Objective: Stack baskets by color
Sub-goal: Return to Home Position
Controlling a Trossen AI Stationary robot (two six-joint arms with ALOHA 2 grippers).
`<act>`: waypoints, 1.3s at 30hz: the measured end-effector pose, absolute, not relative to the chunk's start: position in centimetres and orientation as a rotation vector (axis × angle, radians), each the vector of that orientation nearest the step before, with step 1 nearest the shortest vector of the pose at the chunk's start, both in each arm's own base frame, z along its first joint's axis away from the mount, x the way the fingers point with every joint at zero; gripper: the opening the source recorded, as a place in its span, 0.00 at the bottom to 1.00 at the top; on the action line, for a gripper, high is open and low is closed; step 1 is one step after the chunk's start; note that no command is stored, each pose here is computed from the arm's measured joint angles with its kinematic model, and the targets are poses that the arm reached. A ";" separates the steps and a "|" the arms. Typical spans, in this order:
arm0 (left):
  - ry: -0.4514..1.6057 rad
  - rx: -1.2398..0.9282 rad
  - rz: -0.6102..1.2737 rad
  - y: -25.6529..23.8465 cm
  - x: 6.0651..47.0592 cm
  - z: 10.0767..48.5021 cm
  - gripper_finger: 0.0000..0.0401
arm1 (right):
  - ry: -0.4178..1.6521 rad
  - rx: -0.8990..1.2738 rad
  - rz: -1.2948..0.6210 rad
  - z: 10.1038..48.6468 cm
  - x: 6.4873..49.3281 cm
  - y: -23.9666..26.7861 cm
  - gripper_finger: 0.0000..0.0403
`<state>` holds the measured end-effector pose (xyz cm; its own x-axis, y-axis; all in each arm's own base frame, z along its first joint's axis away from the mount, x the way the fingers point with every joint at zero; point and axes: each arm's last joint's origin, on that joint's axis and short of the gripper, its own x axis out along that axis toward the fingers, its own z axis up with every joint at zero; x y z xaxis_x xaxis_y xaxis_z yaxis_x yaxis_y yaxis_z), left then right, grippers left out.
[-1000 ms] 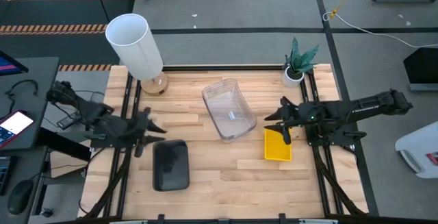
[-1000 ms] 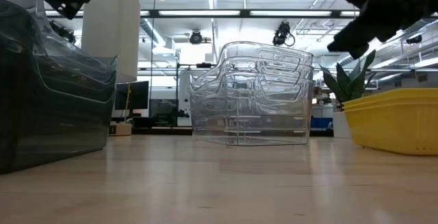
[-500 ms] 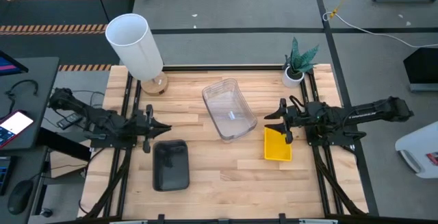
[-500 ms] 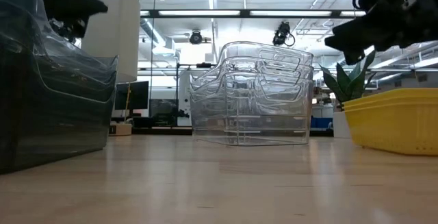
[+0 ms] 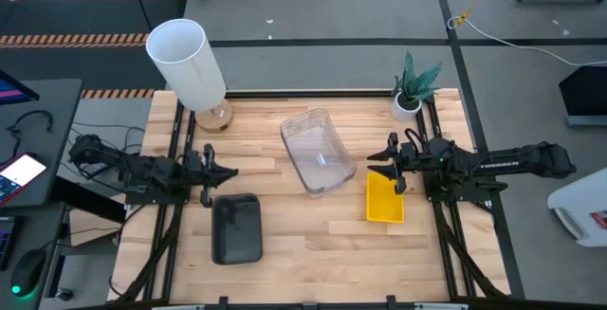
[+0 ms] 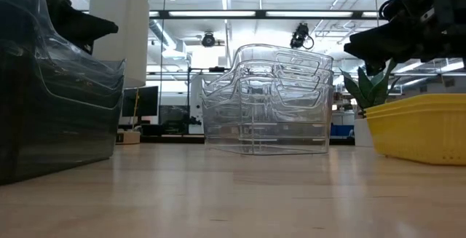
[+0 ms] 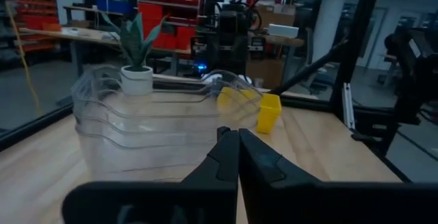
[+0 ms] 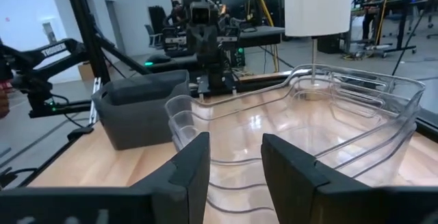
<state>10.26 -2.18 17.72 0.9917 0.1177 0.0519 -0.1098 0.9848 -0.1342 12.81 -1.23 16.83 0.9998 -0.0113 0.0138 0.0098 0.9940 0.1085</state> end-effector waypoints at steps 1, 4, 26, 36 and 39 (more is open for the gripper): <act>-0.059 -0.131 0.110 -2.2 10.3 17.4 0.02 | -0.017 0.107 -0.013 16.9 12.8 -1.3 0.34; -0.053 -0.120 0.100 -2.2 10.2 17.3 0.02 | -0.017 0.103 -0.018 16.9 12.8 -1.3 0.34; -0.032 0.136 0.074 -2.4 10.2 17.2 0.03 | 0.031 0.047 -0.346 16.3 12.6 -2.3 0.33; -0.049 0.127 0.078 -2.4 10.2 17.3 0.06 | 0.029 0.047 -0.345 16.3 12.7 -2.3 0.33; -0.051 0.120 0.078 -2.4 10.2 17.3 0.08 | 0.029 0.047 -0.345 16.3 12.7 -2.3 0.33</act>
<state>10.19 -2.40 17.34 0.9957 0.0745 0.0559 -0.0807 0.9897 0.1180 12.65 -2.25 16.33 0.9407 -0.3371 -0.0367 0.3385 0.9401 0.0408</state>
